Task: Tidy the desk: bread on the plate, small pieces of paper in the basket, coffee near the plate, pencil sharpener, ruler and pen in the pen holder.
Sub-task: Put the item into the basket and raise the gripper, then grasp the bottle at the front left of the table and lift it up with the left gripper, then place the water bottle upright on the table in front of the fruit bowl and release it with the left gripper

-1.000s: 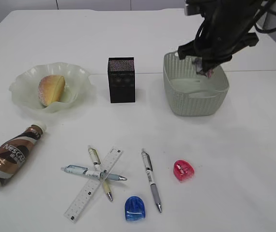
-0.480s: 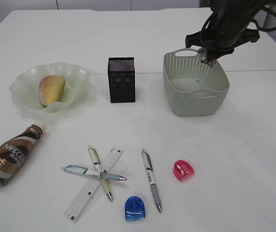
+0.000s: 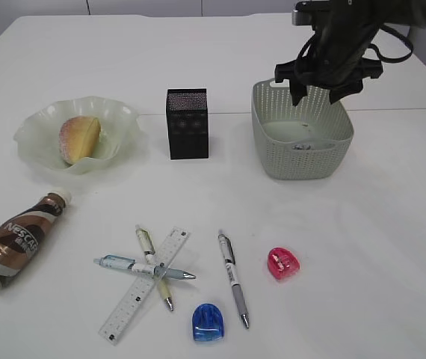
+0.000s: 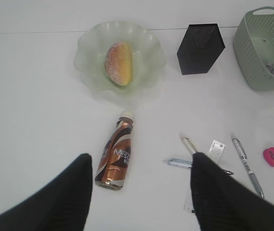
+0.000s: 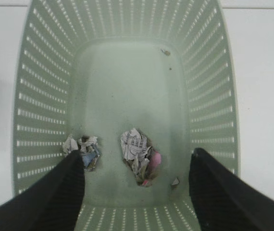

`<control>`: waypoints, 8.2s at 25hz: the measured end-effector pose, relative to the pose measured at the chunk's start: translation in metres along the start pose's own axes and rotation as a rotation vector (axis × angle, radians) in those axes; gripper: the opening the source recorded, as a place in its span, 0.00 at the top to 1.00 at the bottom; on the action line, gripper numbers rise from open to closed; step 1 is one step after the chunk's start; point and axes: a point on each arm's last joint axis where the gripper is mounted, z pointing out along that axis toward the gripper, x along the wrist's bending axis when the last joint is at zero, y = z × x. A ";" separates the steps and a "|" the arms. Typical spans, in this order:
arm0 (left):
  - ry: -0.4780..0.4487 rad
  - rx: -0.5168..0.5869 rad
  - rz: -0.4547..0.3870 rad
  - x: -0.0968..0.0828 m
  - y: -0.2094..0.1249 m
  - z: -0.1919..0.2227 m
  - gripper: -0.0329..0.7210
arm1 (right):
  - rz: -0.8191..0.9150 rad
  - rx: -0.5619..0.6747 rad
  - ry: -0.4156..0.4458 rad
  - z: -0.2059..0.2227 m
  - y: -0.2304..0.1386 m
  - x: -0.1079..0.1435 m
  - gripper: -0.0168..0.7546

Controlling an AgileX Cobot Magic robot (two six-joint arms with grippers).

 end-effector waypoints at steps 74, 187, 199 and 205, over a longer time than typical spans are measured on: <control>0.189 0.918 0.167 0.025 -0.078 0.388 0.23 | -0.101 -0.141 0.215 -0.339 -0.197 -0.076 0.32; 0.041 -0.502 0.064 0.048 -0.172 0.362 0.36 | -0.099 -0.152 0.173 -0.341 -0.198 -0.081 0.32; 0.042 -0.473 0.063 0.048 -0.176 0.350 0.29 | -0.099 -0.152 0.173 -0.341 -0.198 -0.081 0.32; 0.031 -0.542 0.062 0.045 -0.163 0.337 0.30 | -0.099 -0.152 0.173 -0.341 -0.198 -0.081 0.33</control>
